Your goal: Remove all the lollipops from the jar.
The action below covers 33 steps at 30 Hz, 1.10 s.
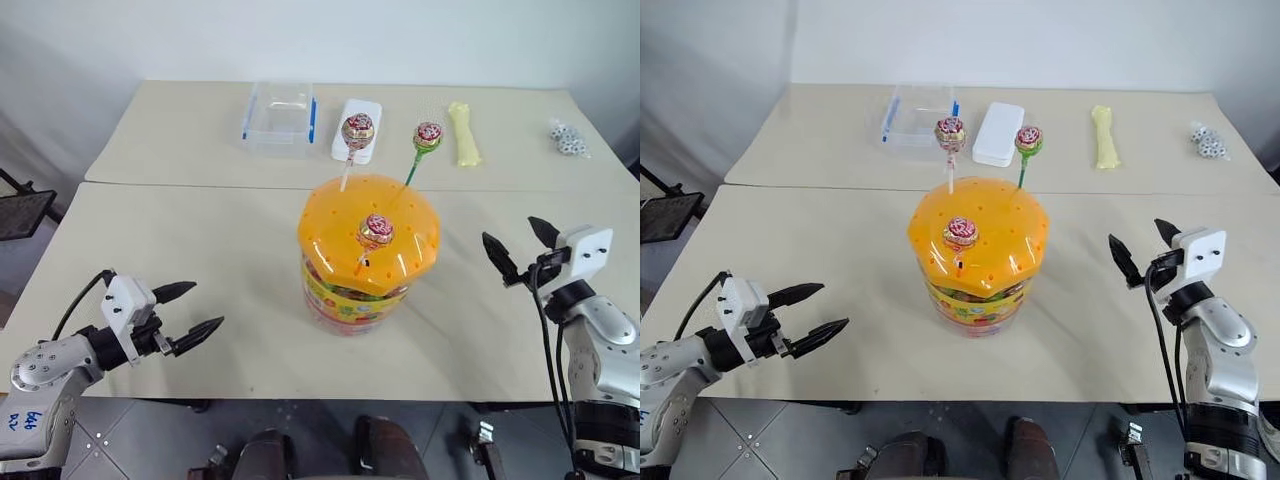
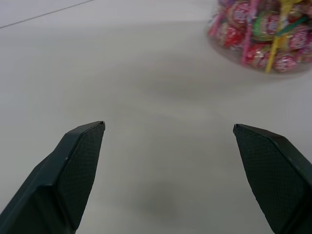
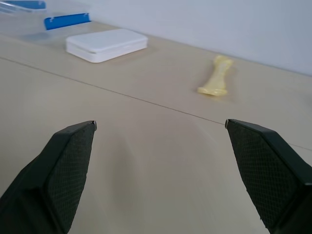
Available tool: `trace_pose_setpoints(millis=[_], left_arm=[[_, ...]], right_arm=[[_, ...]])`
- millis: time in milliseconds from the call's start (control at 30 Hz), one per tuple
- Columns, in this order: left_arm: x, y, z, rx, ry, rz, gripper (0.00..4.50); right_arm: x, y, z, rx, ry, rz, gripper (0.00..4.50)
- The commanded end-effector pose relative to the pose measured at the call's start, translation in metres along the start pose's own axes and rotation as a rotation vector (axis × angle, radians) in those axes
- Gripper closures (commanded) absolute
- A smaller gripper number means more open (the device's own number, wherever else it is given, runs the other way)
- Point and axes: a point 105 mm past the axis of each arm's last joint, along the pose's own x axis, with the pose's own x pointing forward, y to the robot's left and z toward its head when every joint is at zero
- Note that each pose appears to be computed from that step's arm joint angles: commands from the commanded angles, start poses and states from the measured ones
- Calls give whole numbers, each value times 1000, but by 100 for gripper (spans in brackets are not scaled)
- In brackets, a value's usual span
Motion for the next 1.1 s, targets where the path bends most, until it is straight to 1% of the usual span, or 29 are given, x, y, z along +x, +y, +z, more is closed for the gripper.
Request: trace_pose_setpoints(millis=[33,67,100,133,167,200,267,333,433,500,533,600,633,700,733,800,900,933,1000,1100], left_arm=[[-2,8,23,20,-89,19,0],[-6,14,56,18,-260,-22,0],[-11,17,79,25,-387,-60,0],[-15,25,97,86,-400,-71,0],[-15,37,114,93,-415,-53,0],[-13,42,127,70,-422,-69,0],[-7,34,147,15,-446,-220,0],[-2,24,156,-16,-438,-370,0],[11,19,167,-32,-444,-499,0],[24,16,171,-22,-448,-571,0],[33,15,173,-10,-455,-607,0],[45,10,180,-5,-474,-679,0],[57,7,186,4,-493,-714,0],[78,-4,198,5,-520,-802,0],[90,-15,205,2,-524,-876,0],[103,-27,212,15,-521,-964,0],[125,-40,221,55,-541,-1008,0],[130,-44,224,57,-552,-1027,0],[135,-49,230,41,-563,-1069,0],[137,-57,233,44,-552,-1142,0]], right_arm=[[-4,-1,17,-14,-47,51,6],[-17,-1,32,18,-84,101,6],[-26,2,44,38,-109,145,6],[-39,9,60,59,-137,230,6],[-49,10,71,80,-133,263,6],[-56,10,80,81,-141,260,6],[-75,17,103,71,-195,289,6],[-92,30,120,72,-223,360,6],[-105,52,140,74,-256,443,6],[-111,68,146,77,-256,493,6],[-114,78,150,89,-281,527,6],[-118,89,153,103,-290,549,6],[-122,93,154,86,-293,556,6],[-128,96,162,91,-318,529,6],[-131,95,165,100,-339,489,6],[-134,93,168,106,-359,434,6],[-138,97,183,182,-447,395,6],[-139,99,186,201,-459,390,6],[-142,111,184,184,-436,454,6],[-144,116,179,167,-420,449,6]])
